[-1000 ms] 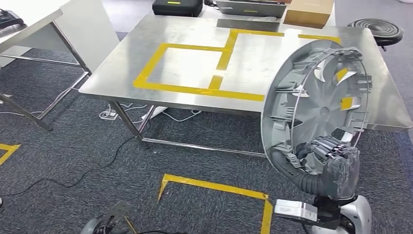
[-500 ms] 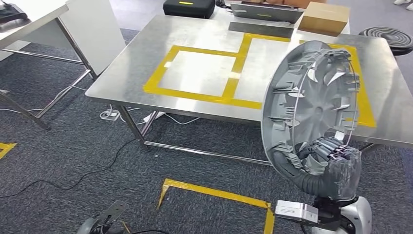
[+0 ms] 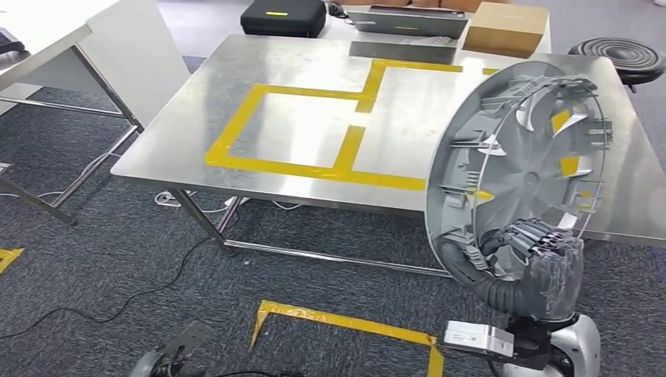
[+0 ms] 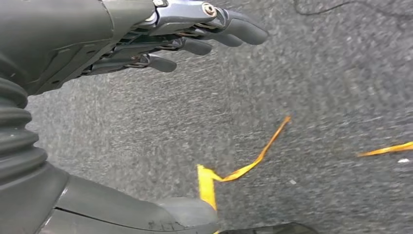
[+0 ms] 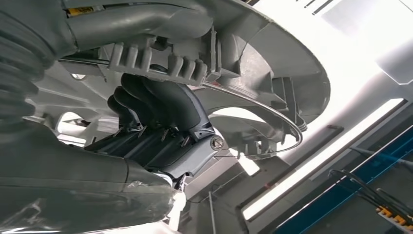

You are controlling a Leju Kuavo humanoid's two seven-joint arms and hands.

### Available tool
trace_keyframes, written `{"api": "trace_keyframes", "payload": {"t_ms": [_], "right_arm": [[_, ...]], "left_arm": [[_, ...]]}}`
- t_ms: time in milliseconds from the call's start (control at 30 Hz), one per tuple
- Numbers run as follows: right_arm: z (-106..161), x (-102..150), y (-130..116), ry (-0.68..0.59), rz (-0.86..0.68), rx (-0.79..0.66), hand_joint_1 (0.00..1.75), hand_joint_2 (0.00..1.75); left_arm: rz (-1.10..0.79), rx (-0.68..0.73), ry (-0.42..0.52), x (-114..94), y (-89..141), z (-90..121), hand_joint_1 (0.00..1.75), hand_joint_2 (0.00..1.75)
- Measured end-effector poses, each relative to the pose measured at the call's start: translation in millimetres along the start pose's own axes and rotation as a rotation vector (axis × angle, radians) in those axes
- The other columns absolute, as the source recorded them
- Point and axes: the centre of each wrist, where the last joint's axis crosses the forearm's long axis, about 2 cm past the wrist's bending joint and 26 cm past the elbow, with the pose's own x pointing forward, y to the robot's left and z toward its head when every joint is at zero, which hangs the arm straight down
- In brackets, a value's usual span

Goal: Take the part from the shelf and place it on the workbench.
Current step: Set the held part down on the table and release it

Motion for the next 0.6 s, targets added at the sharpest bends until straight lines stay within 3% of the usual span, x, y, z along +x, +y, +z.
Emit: {"api": "trace_keyframes", "payload": {"t_ms": [600], "right_arm": [[-15.9,-6.2,0.9,-0.026,0.011,-0.016,1.75,1.75]], "left_arm": [[-0.009,-0.008,-0.005,2.1,0.6,-1.6,0.00,1.75]]}}
